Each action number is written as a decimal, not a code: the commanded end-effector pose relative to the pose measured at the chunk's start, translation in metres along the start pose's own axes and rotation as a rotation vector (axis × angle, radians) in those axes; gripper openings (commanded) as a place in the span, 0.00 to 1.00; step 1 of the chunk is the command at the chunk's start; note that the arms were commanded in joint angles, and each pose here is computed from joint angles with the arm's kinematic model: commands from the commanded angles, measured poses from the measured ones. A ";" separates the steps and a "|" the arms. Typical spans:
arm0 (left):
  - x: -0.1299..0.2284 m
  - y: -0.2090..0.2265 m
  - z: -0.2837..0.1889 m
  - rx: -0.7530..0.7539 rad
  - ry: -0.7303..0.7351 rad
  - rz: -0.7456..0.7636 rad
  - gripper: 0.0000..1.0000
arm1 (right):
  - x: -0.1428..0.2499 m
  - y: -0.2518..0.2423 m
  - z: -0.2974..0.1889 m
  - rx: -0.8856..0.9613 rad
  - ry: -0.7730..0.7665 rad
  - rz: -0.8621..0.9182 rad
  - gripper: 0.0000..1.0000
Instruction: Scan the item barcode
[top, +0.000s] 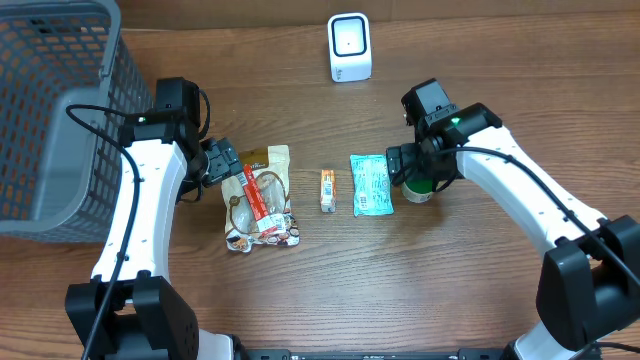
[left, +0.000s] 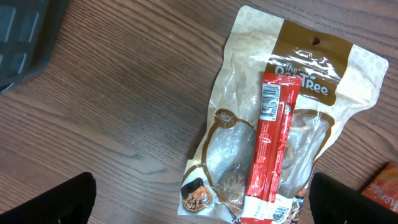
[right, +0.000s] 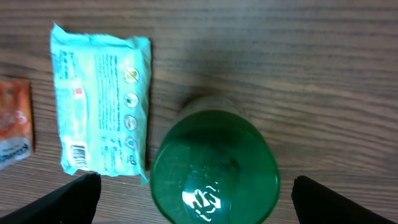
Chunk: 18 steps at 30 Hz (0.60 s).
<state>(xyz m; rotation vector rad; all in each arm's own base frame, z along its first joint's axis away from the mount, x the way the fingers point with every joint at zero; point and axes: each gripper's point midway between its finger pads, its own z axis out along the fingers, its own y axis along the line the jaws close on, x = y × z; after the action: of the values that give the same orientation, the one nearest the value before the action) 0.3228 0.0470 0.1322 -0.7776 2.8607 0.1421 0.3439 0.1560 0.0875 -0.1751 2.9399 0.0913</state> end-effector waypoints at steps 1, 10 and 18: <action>-0.005 0.001 -0.004 -0.005 -0.018 -0.011 1.00 | 0.002 -0.004 0.005 0.012 0.001 0.000 1.00; -0.005 0.001 -0.004 -0.005 -0.018 -0.011 1.00 | 0.005 -0.005 0.017 0.010 -0.007 0.000 1.00; -0.005 0.001 -0.004 -0.005 -0.018 -0.011 1.00 | 0.010 -0.012 0.029 0.043 -0.014 0.000 1.00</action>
<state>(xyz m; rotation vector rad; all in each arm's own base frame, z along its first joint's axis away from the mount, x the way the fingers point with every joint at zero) 0.3228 0.0470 0.1322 -0.7776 2.8607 0.1421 0.3426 0.1508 0.0623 -0.1701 2.9225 0.0630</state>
